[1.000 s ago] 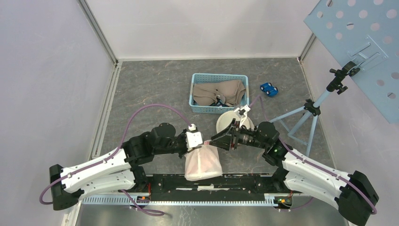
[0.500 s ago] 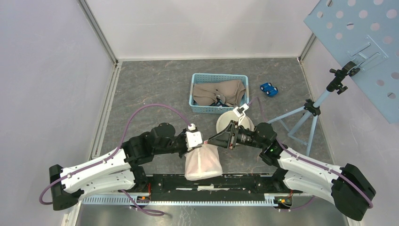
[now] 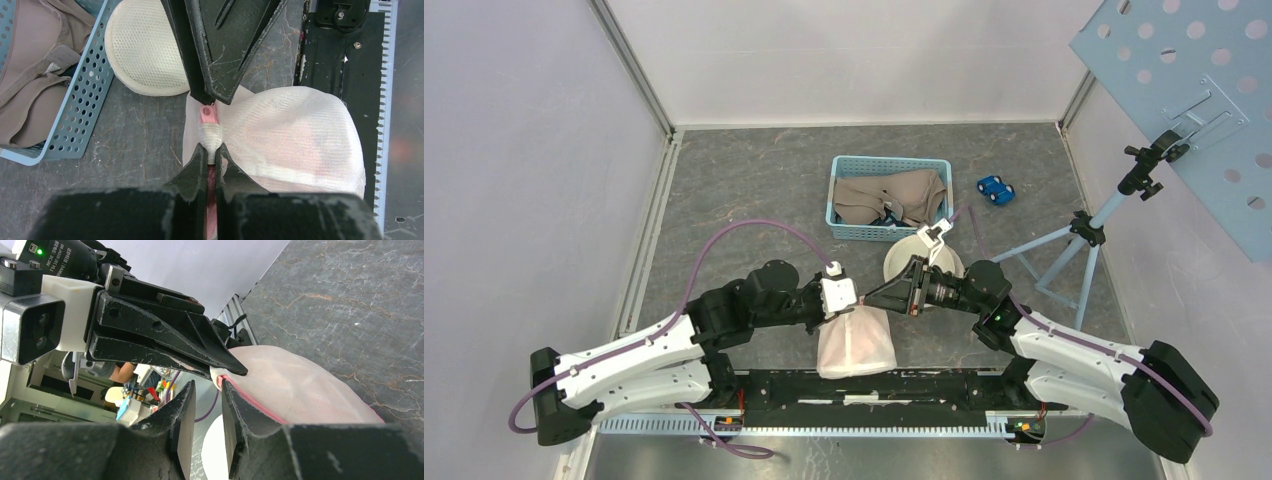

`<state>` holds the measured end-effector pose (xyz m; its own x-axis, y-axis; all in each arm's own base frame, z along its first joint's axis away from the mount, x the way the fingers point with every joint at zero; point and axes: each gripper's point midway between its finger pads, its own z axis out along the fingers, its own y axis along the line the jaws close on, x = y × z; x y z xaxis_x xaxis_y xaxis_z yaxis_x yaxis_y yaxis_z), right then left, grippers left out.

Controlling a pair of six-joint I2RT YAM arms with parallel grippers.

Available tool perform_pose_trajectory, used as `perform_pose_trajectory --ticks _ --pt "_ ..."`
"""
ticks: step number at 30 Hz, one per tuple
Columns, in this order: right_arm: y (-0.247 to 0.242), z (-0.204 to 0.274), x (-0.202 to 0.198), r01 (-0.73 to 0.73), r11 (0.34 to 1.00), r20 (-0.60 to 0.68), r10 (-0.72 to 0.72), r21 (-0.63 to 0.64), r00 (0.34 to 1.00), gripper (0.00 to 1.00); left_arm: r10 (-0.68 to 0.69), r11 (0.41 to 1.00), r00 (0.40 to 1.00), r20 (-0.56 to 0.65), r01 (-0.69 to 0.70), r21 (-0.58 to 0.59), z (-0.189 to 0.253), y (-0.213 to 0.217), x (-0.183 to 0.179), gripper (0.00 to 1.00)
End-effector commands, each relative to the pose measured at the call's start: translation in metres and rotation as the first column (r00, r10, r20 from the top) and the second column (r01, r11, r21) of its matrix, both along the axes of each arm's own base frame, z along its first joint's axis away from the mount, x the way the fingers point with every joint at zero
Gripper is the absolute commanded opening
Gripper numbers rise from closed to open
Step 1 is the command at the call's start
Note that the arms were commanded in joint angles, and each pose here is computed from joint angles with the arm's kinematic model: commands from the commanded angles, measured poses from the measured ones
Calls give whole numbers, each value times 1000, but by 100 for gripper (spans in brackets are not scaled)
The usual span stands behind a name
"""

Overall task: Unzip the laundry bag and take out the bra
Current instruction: Unzip the laundry bag at the center of the board.

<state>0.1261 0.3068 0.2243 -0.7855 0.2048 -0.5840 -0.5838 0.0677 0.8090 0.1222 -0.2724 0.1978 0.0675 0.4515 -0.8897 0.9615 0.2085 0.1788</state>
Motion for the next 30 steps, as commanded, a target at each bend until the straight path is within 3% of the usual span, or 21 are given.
perform_pose_trajectory --ticks 1,25,30 --pt "1 7 -2 -17 999 23 16 32 1000 31 -8 996 999 42 11 -85 26 -12 4 2" --pt "-1 -10 2 6 999 23 -5 -34 1000 36 -25 994 999 40 30 -110 32 -14 0 2" --pt "-1 -9 2 6 1000 21 -5 -29 1000 42 -34 993 999 42 38 -114 33 -14 -1 2"
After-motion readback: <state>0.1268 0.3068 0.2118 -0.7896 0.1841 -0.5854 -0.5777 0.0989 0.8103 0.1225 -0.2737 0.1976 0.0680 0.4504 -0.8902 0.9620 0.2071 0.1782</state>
